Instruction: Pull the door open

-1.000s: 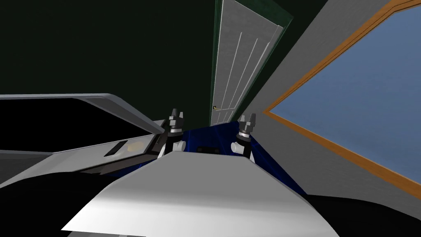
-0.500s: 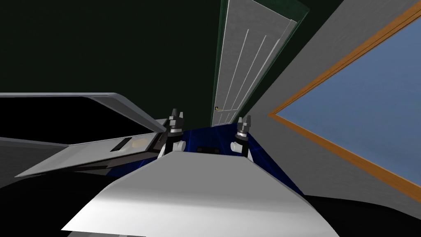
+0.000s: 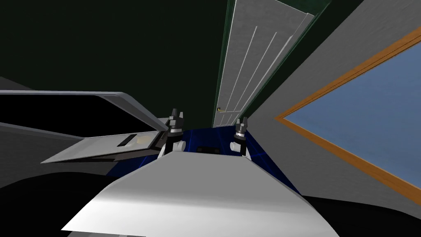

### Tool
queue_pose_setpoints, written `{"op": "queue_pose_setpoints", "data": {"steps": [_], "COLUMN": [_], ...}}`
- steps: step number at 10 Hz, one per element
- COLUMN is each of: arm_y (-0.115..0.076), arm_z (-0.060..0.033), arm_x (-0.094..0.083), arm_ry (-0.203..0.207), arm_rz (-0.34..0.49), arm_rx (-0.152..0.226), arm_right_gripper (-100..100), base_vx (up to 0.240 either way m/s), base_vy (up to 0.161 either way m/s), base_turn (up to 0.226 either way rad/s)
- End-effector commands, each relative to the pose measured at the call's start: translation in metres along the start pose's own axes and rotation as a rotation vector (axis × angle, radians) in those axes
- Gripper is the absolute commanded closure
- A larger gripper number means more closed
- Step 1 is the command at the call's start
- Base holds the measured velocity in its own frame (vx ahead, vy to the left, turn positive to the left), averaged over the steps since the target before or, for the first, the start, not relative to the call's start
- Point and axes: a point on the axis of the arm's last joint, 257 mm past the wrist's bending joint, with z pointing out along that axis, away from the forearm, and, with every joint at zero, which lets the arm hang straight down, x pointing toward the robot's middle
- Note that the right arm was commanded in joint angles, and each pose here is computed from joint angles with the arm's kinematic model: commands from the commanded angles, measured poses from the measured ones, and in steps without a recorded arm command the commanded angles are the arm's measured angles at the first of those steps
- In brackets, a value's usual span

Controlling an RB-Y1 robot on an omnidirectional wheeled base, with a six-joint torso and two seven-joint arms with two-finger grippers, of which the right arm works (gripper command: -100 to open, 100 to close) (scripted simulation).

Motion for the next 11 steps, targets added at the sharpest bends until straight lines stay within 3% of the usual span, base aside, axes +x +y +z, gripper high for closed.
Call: {"op": "queue_pose_setpoints", "data": {"steps": [1,6,11], "arm_y": [-0.014,-0.051,-0.089], "arm_z": [-0.0017,-0.0074,-0.0195], "arm_x": [-0.002,-0.01,-0.019], "arm_ry": [0.0,-0.002,-0.01], "arm_rz": [0.002,0.014,0.019], "arm_rx": [0.024,0.079,0.149], "arm_right_gripper": [-100,-100,-100], "base_vx": [0.036,0.043,0.041], "base_vy": [-0.025,-0.025,-0.029], "base_turn": [0.072,0.11,0.1]}}
